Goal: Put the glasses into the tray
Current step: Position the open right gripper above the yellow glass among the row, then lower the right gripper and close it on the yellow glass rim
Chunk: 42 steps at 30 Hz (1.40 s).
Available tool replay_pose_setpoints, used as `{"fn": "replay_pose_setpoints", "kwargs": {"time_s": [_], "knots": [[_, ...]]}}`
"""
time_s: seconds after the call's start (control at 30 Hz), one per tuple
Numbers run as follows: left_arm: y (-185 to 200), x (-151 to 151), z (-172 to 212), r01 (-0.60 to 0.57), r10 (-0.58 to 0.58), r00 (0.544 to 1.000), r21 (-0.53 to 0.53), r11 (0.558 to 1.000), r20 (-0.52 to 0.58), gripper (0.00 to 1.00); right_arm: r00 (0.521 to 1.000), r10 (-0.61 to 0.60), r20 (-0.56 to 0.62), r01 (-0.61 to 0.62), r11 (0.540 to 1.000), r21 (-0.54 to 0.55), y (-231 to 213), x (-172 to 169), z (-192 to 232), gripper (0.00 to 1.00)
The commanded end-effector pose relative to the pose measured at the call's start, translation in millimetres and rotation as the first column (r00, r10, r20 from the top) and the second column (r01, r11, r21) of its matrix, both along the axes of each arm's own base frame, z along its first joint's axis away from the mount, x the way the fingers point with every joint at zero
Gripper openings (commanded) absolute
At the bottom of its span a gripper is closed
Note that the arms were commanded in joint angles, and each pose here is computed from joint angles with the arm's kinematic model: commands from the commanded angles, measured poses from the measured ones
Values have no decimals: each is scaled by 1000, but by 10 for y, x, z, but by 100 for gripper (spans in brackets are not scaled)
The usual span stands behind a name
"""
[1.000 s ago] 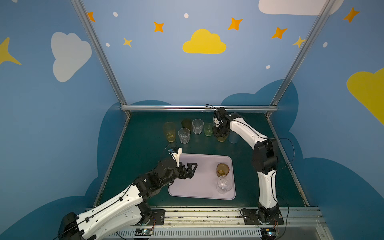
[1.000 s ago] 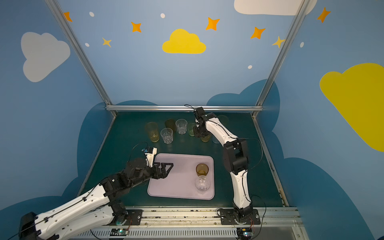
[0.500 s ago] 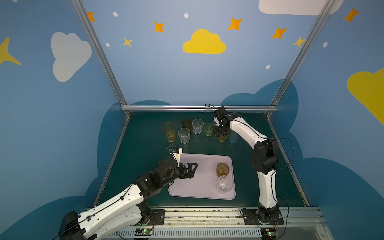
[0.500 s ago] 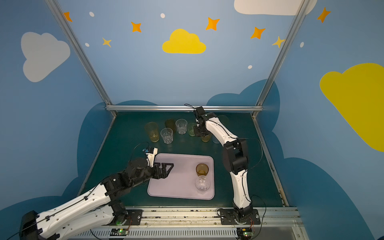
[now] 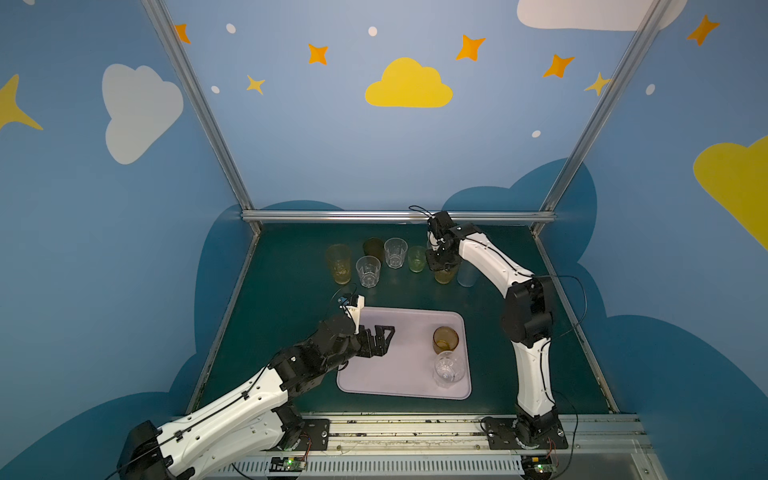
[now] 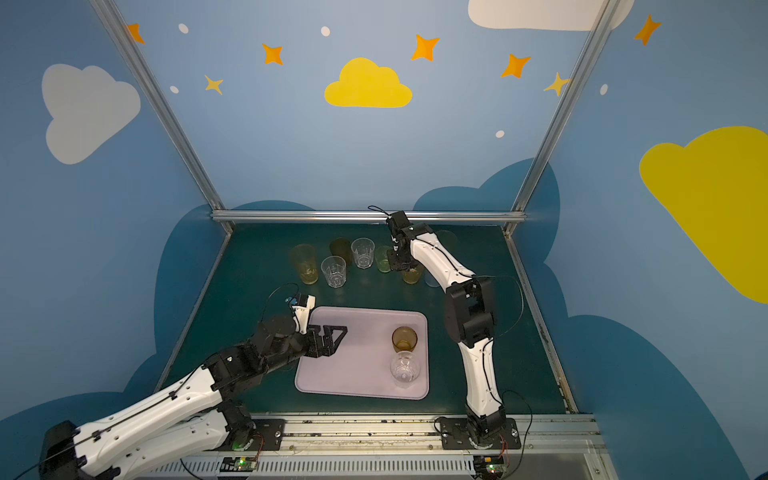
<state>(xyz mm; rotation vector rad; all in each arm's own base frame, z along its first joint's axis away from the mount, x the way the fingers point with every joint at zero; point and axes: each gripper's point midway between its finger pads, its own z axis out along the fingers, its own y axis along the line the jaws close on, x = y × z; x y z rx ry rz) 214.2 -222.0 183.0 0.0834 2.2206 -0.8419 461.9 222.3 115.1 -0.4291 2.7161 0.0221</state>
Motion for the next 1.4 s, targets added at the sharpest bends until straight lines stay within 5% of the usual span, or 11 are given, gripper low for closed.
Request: {"fn": "replay_pose_setpoints", "kwargs": {"time_s": [0.0, 0.63, 1.37], "knots": [[-7, 33, 94, -7, 7, 1000, -13, 1000, 14, 100, 1000, 0, -14, 0, 1000, -21, -34, 33, -53, 31], [-15, 74, 40, -13, 13, 1000, -1, 1000, -3, 100, 1000, 4, -23, -5, 999, -34, -18, 122, -173, 22], [22, 63, 48, -21, 21, 1000, -4, 1000, -3, 100, 1000, -5, -26, 6, 999, 37, 97, 49, -16, 0]]}}
